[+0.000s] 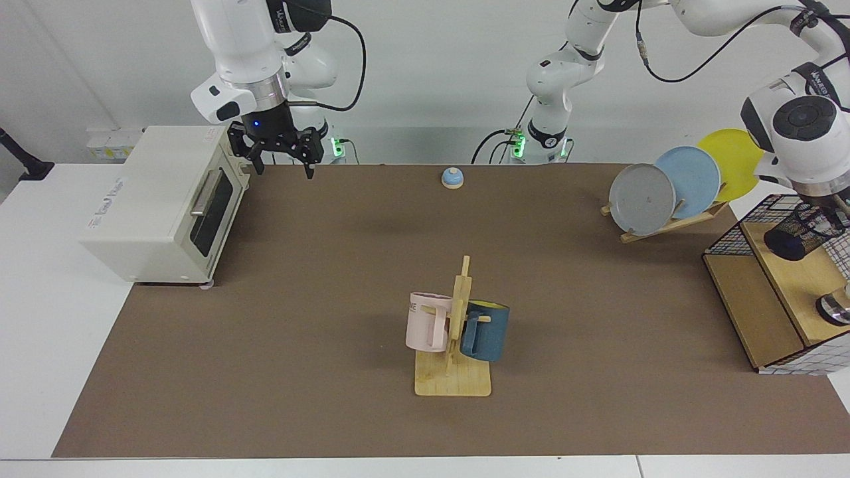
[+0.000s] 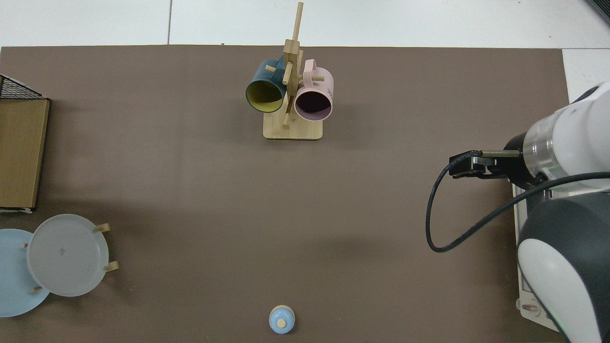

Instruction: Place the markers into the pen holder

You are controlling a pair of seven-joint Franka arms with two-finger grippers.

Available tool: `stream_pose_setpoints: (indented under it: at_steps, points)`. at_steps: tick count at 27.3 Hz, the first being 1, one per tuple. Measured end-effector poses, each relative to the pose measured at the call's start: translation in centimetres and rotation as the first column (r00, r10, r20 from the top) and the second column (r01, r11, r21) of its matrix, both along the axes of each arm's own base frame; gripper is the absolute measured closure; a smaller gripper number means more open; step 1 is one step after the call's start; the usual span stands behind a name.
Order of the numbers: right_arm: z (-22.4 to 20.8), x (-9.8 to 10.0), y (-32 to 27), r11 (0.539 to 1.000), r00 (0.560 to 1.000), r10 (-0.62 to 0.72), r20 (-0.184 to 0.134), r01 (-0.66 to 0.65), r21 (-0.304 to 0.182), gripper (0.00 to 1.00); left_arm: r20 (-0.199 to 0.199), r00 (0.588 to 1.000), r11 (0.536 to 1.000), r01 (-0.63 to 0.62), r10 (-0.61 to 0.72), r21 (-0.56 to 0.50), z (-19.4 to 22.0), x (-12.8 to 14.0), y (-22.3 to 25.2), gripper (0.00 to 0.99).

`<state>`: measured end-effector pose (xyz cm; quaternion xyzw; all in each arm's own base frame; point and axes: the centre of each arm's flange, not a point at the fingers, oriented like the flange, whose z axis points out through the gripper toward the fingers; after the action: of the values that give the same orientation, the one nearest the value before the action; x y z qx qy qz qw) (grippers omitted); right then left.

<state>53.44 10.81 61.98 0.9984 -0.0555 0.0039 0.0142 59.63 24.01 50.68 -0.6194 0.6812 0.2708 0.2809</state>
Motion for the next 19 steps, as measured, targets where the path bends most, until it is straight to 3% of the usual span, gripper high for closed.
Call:
stream_pose_setpoints:
  at_steps: [13, 16, 19]
  points:
    - [0.0, 0.0, 0.0, 1.000, 1.000, 0.000, 0.000, 0.000, 0.000, 0.00, 0.027, 0.999, 0.999, 0.022, -0.023, 0.034, 3.4, -0.3, -0.2, 0.687]
    - [0.0, 0.0, 0.0, 1.000, 1.000, 0.000, 0.000, 0.000, 0.000, 0.00, 0.053, 0.998, 0.999, 0.026, -0.028, 0.038, 5.1, -0.3, -1.1, 0.551]
    - [0.0, 0.0, 0.0, 1.000, 1.000, 0.000, 0.000, 0.000, 0.000, 0.00, 0.085, 0.996, 1.000, 0.014, -0.015, 0.009, 7.1, -0.3, -2.4, 0.533]
